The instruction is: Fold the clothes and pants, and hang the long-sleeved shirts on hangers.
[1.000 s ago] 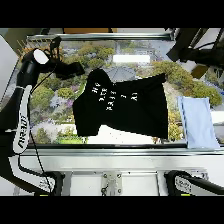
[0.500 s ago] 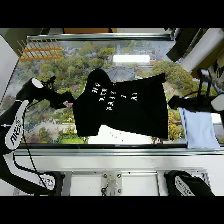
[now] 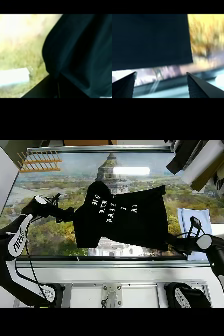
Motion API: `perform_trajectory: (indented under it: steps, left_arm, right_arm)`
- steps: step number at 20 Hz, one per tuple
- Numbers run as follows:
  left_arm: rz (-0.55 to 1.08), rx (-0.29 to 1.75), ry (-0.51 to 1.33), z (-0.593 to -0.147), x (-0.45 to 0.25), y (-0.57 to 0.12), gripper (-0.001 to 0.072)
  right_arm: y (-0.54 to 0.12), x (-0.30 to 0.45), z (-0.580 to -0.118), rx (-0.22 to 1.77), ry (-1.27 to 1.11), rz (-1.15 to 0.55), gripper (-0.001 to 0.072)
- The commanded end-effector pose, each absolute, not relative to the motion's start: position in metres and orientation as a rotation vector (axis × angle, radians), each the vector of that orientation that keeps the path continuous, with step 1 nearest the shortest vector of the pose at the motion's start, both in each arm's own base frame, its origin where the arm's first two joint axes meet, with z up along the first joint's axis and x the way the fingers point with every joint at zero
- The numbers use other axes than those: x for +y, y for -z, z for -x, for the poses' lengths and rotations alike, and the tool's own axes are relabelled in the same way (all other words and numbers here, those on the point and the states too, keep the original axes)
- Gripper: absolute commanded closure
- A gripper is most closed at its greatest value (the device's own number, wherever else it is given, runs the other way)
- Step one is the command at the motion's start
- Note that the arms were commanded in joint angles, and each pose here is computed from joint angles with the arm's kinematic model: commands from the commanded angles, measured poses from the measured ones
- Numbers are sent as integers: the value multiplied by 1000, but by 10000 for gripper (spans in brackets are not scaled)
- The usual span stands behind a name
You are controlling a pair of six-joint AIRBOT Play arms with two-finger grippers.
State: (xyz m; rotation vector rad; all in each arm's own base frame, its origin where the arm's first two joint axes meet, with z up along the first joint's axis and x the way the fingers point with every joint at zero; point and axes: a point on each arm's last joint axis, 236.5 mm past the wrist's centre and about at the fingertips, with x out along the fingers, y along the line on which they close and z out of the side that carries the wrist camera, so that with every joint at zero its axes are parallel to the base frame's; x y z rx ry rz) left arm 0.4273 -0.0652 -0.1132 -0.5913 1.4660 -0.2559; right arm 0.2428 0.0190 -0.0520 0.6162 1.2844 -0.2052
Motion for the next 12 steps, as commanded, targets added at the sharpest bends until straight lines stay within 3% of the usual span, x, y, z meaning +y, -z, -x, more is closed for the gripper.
perform_trajectory:
  steps: [1,5,12]
  left_arm:
    - [590,1459,271,-427,-67,106,698]
    - [554,1406,298,-430,-67,81,698]
    - [561,1453,313,-415,-71,86,698]
  right_arm:
    - [81,25,-210,1361,439,-873,35]
    - [105,24,-201,1332,561,-999,36]
    - [111,12,-248,1113,534,-1059,35]
